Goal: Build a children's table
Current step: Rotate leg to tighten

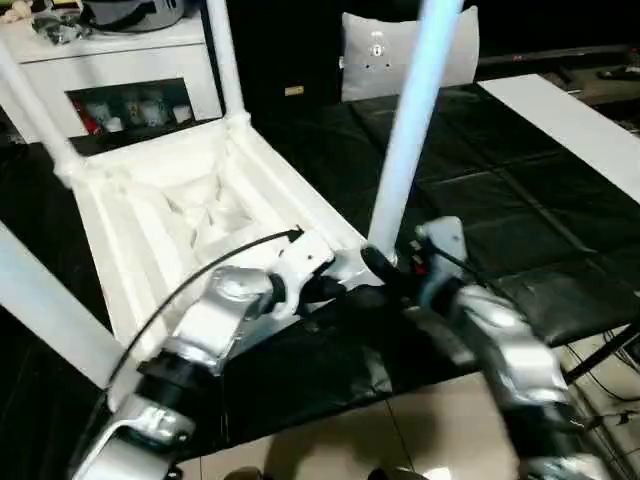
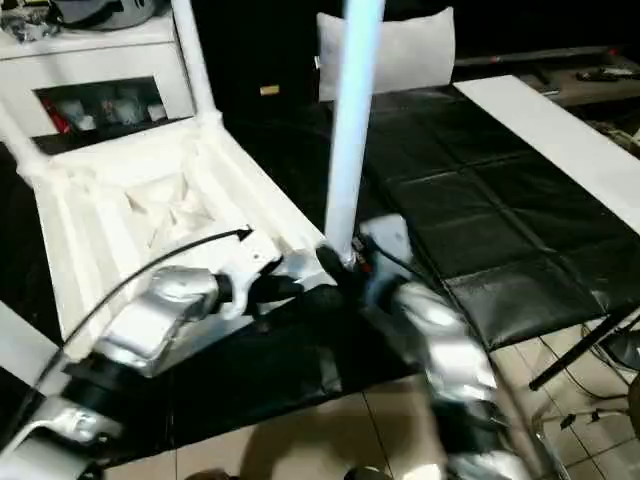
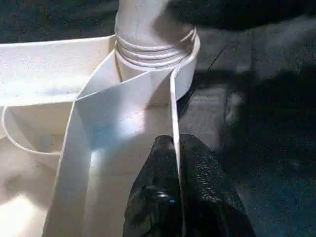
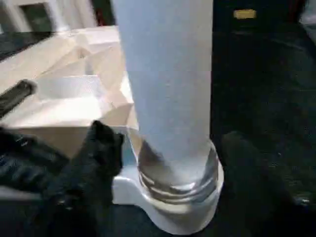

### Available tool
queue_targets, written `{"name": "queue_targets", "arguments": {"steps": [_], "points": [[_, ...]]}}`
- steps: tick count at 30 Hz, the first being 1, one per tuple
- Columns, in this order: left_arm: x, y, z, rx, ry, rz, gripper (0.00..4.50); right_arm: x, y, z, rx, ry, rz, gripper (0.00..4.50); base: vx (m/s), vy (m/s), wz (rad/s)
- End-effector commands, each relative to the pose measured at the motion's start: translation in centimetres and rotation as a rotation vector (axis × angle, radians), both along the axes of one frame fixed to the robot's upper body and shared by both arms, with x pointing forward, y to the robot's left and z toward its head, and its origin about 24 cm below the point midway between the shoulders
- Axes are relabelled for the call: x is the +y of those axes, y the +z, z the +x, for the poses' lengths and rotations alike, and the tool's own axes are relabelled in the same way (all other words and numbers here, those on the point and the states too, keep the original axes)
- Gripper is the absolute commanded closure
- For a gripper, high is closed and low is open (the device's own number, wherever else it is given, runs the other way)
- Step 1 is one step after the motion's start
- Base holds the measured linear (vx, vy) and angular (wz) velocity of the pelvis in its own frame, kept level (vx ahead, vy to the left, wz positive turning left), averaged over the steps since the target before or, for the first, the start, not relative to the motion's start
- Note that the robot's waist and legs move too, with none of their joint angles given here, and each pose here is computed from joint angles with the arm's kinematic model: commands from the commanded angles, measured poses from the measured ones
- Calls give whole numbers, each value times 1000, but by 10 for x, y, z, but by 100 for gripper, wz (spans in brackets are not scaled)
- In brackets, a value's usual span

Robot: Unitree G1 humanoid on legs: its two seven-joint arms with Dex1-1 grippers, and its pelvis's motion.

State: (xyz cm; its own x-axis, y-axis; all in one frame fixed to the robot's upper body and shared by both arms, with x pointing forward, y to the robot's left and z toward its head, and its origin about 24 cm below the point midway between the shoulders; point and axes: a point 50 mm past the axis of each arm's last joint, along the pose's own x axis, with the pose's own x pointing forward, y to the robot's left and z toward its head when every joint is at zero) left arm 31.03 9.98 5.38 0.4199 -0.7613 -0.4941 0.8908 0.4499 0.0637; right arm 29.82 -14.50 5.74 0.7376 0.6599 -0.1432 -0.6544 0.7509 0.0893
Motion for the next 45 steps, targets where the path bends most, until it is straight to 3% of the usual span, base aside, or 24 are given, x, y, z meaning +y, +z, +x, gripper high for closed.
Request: {"name": "queue_targets", "arguments": {"steps": [1, 6, 10, 16, 24, 32, 37, 39, 45], "points": [[2, 8, -6, -52, -143, -12, 450, -11, 11, -4, -54, 92, -6, 87, 0, 0, 0], [11, 8, -12, -59, -269, 9, 450, -24, 19, -12, -58, 257, -58, 45, 0, 0, 0], [19, 3, -25, -17, -501, 95, 450, -33, 28, -21, -25, 536, -86, 45, 0, 0, 0], [17, 6, -26, -13, -645, 110, 450, -34, 23, -26, 49, 754, -131, 94, 0, 0, 0], [9, 8, -27, -8, -727, 116, 450, -24, 19, -22, 88, 860, -135, 167, 0, 0, 0], [13, 5, -22, 2, -676, 102, 450, -23, 15, -26, 144, 931, -100, 240, 0, 0, 0], [18, 3, -20, 36, -576, 63, 450, -21, 16, -28, 138, 896, -33, 251, 0, 0, 0], [20, 2, -18, 54, -498, 29, 450, -17, 15, -25, 129, 810, -8, 251, 0, 0, 0], [18, 1, -12, 56, -318, 8, 450, -3, -1, -8, 133, 473, -49, 251, 0, 0, 0]]}}
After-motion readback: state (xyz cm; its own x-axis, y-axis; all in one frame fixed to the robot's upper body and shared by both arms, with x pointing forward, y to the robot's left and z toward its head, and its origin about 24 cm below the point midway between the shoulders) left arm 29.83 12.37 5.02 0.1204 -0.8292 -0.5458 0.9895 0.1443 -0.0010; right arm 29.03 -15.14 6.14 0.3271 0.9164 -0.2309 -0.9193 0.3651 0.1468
